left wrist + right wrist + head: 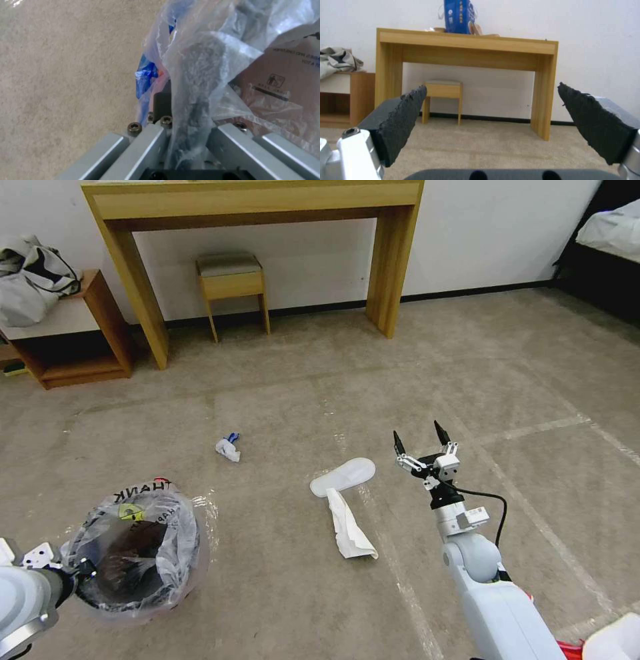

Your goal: Pick up the trash bin and place the garbage on the floor into it.

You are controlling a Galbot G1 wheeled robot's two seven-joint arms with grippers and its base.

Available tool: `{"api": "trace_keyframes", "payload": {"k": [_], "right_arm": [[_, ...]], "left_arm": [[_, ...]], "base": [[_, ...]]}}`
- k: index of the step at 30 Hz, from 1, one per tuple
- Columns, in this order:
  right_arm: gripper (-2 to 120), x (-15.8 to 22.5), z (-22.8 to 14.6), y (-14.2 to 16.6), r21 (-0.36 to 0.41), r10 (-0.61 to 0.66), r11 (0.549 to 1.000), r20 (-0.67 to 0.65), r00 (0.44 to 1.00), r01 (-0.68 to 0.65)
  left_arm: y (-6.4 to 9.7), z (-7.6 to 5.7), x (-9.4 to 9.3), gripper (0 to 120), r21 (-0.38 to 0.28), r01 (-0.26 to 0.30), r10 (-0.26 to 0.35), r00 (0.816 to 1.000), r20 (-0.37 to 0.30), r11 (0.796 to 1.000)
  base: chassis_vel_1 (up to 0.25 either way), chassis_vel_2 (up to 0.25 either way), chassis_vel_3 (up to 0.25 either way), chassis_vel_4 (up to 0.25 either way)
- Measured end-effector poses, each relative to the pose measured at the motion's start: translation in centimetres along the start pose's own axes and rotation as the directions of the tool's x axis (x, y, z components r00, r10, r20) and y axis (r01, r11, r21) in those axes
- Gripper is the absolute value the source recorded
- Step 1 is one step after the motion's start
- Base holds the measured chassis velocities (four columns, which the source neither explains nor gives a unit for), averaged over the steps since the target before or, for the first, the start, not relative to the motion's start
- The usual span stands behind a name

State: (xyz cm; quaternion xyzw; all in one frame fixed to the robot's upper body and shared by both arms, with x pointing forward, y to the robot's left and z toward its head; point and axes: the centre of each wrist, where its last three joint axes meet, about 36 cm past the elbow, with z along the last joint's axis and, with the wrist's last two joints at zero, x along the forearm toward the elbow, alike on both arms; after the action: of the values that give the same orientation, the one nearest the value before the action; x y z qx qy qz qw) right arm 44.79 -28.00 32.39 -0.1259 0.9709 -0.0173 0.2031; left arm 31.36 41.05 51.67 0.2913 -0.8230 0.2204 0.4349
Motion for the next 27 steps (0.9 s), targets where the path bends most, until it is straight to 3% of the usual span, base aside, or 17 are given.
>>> {"api": "trace_keyframes", "payload": {"k": [13,27], "right_arm": [[100,-0.32,0.18,0.18,-0.003,-0.004,1.000,-0.005,1.000,0.004],[100,-0.85,0.78,0.40,-0.036,-0.054,0.998,-0.056,0.997,0.052]], "left_arm": [[-0.03,-0.28,-0.02,0,0.000,-0.001,0.001,1.000,0.005,1.000],[0.04,0.38,0.20,0,0.004,-0.002,0.002,1.000,0.006,1.000]], "base": [[-0.119,0.114,0.105,-0.118],[-0.009,0.011,0.008,-0.011]]}}
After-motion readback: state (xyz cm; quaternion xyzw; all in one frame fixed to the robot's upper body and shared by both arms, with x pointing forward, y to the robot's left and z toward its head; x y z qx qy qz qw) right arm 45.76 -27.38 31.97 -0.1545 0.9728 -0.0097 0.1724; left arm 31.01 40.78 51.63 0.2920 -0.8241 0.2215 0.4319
